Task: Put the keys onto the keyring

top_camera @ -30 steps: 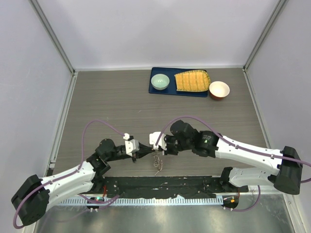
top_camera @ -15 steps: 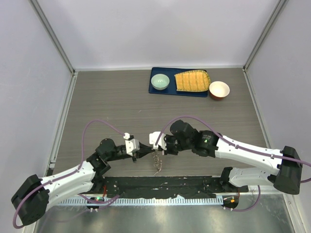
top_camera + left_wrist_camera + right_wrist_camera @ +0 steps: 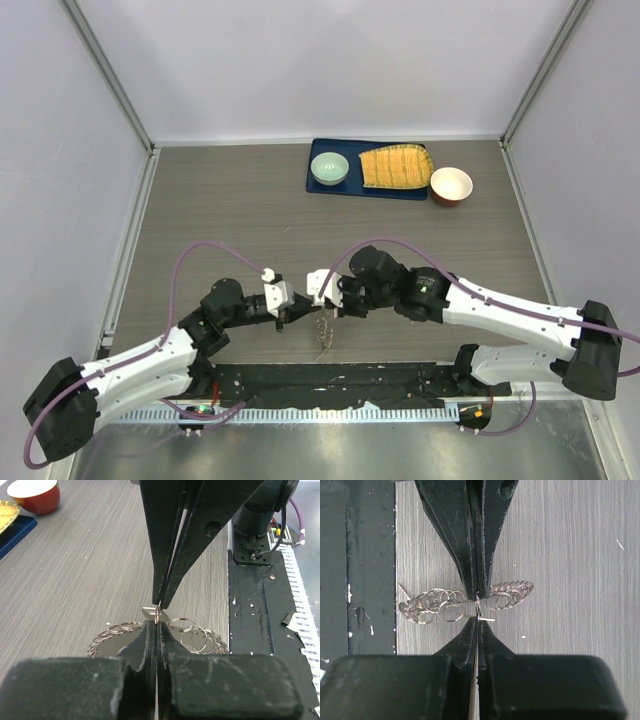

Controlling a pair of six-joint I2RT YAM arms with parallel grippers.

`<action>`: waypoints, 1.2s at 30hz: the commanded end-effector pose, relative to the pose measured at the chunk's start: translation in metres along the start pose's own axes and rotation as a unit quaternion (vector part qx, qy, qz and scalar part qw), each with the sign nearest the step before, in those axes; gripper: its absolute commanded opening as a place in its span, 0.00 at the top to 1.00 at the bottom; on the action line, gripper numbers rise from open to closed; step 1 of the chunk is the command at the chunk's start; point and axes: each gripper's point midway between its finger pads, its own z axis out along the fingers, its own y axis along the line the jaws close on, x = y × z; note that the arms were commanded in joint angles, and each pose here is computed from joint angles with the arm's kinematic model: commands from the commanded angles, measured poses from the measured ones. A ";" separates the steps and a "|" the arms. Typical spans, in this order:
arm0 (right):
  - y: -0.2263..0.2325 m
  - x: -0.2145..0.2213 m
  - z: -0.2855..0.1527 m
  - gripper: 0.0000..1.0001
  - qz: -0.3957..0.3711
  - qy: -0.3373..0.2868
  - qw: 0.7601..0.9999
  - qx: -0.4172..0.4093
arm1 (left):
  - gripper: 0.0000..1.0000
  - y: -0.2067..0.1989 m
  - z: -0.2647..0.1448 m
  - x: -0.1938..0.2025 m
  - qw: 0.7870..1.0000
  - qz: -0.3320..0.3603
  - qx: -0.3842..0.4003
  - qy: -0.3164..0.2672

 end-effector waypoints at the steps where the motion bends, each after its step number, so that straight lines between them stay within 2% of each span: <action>1: -0.010 -0.039 -0.003 0.99 -0.019 -0.051 0.999 0.005 | 1.00 0.003 0.007 -0.022 1.000 0.024 0.002 -0.018; 19: -0.012 -0.049 -0.001 0.98 -0.011 -0.059 0.998 -0.001 | 1.00 -0.005 0.016 -0.013 0.999 0.027 0.021 0.012; 25: -0.015 -0.043 -0.003 0.89 0.000 -0.051 0.999 0.015 | 1.00 0.006 0.008 -0.025 0.998 0.039 -0.025 -0.034; 33: -0.020 -0.039 -0.024 0.62 0.024 -0.058 0.996 0.057 | 1.00 0.013 0.000 -0.034 0.994 0.045 -0.062 -0.078; 36: -0.022 -0.031 -0.030 0.61 0.034 -0.057 0.995 0.071 | 1.00 0.012 -0.002 -0.036 0.993 0.046 -0.062 -0.089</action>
